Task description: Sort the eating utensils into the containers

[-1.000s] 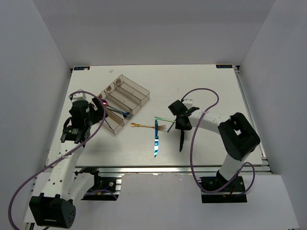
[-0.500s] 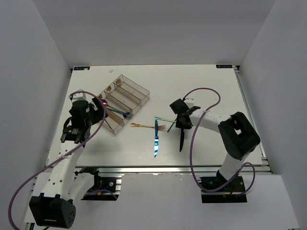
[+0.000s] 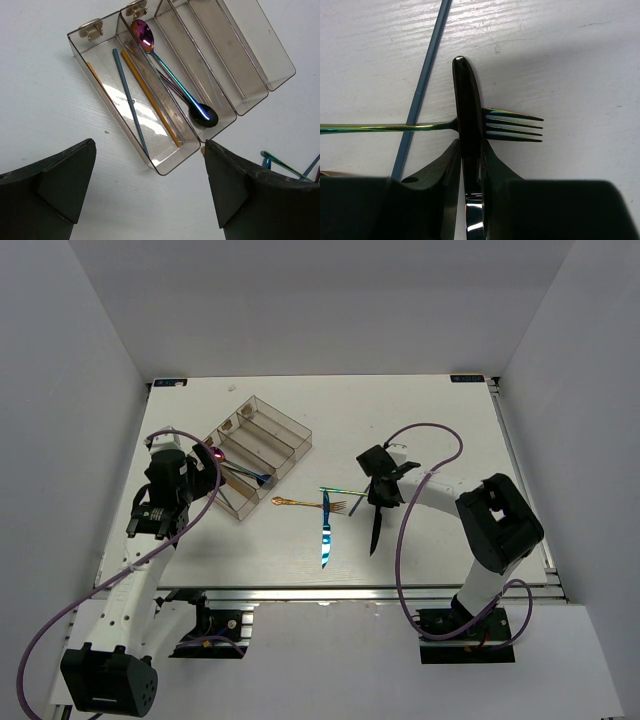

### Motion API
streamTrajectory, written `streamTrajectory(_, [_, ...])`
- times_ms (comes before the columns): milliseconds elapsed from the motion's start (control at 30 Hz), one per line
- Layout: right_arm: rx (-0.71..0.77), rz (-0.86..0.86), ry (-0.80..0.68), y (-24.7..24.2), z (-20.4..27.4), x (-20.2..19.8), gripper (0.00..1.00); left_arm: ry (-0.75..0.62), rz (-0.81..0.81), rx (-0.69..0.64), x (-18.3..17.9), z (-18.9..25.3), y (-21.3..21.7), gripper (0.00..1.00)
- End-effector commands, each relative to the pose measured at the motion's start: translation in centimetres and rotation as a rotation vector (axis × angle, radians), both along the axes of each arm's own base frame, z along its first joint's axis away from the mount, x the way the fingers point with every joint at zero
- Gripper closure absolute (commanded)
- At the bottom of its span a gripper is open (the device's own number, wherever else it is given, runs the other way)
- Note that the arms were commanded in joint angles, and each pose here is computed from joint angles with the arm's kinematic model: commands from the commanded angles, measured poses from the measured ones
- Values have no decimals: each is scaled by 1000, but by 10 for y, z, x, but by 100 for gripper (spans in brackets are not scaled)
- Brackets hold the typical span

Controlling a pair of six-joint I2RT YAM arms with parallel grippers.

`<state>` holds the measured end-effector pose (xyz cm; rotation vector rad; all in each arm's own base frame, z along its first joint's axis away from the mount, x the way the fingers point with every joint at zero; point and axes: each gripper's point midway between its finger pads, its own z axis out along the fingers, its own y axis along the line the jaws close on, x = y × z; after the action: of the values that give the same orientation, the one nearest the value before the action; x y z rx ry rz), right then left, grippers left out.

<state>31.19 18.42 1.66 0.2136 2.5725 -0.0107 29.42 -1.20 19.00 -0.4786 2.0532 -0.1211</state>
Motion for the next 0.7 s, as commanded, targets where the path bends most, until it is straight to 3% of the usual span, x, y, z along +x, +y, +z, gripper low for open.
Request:
streamTrajectory(0, [-50, -23, 56, -15, -9, -16, 100, 2, -17, 1, -1, -1, -3, 2])
streamTrajectory(200, [60, 117, -50, 10, 30, -9, 100, -1, -15, 0, -1, 0, -3, 2])
streamTrajectory(533, [62, 160, -160, 9, 74, 1, 100, -3, -14, 1, -1, 1, -2, 2])
streamTrajectory(667, [185, 271, -237, 41, 107, 12, 100, -5, -8, 2, -1, 1, -1, 2])
